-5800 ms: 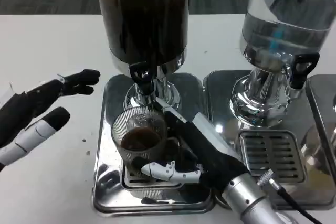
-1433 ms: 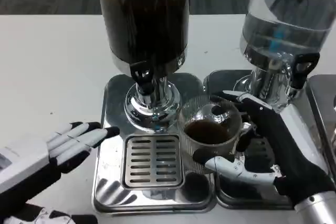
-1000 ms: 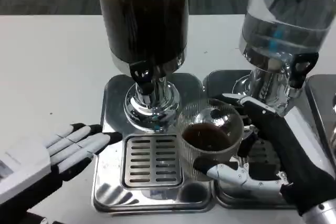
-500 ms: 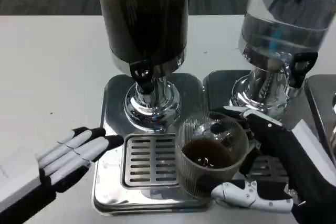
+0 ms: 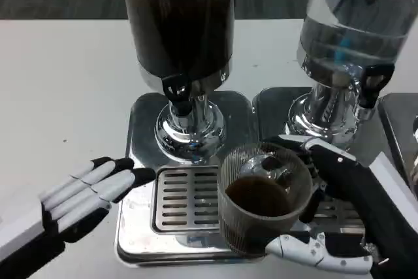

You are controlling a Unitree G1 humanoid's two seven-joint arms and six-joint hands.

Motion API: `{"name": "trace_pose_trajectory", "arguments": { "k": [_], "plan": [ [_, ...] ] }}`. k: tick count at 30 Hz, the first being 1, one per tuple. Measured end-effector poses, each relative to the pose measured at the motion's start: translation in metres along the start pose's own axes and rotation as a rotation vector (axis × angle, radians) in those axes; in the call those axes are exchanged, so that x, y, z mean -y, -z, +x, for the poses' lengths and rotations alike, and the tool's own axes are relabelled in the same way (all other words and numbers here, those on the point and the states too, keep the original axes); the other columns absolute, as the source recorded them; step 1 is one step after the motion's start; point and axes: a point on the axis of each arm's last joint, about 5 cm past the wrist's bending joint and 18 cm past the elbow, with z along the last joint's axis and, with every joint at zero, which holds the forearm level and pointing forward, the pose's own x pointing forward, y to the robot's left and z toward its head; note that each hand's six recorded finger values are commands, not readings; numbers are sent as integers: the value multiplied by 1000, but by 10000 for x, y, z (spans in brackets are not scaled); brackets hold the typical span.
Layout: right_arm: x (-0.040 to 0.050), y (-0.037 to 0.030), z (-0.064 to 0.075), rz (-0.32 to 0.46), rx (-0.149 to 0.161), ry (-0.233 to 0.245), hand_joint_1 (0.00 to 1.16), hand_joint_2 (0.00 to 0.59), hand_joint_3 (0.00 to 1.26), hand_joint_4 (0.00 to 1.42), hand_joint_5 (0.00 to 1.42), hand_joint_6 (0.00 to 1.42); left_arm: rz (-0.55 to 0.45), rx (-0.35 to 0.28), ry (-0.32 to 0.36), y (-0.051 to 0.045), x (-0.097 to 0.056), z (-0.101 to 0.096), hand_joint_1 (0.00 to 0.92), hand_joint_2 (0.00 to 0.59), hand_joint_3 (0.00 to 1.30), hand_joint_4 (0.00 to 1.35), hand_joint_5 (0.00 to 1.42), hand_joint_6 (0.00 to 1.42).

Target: Grasp the cup under the faucet to collect the drink, then remove the cup.

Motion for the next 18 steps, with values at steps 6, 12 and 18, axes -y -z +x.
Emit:
{"name": "trace_pose_trajectory", "arguments": {
  "k": [6, 12, 18],
  "plan": [
    [-1, 0, 0, 3, 0, -1, 769, 244, 475, 529, 699, 903, -10, -12, 13, 0, 7, -9, 0, 58, 0, 0, 0, 0],
    [3, 1, -1, 3, 0, 0, 764, 250, 481, 534, 699, 914, -14, -16, 16, 1, 9, -10, 0, 58, 0, 0, 0, 0],
    [5, 2, -2, 5, 0, 1, 762, 251, 482, 545, 707, 919, -20, -22, 16, -1, 14, -17, 0, 58, 0, 0, 0, 0]
  ]
}}
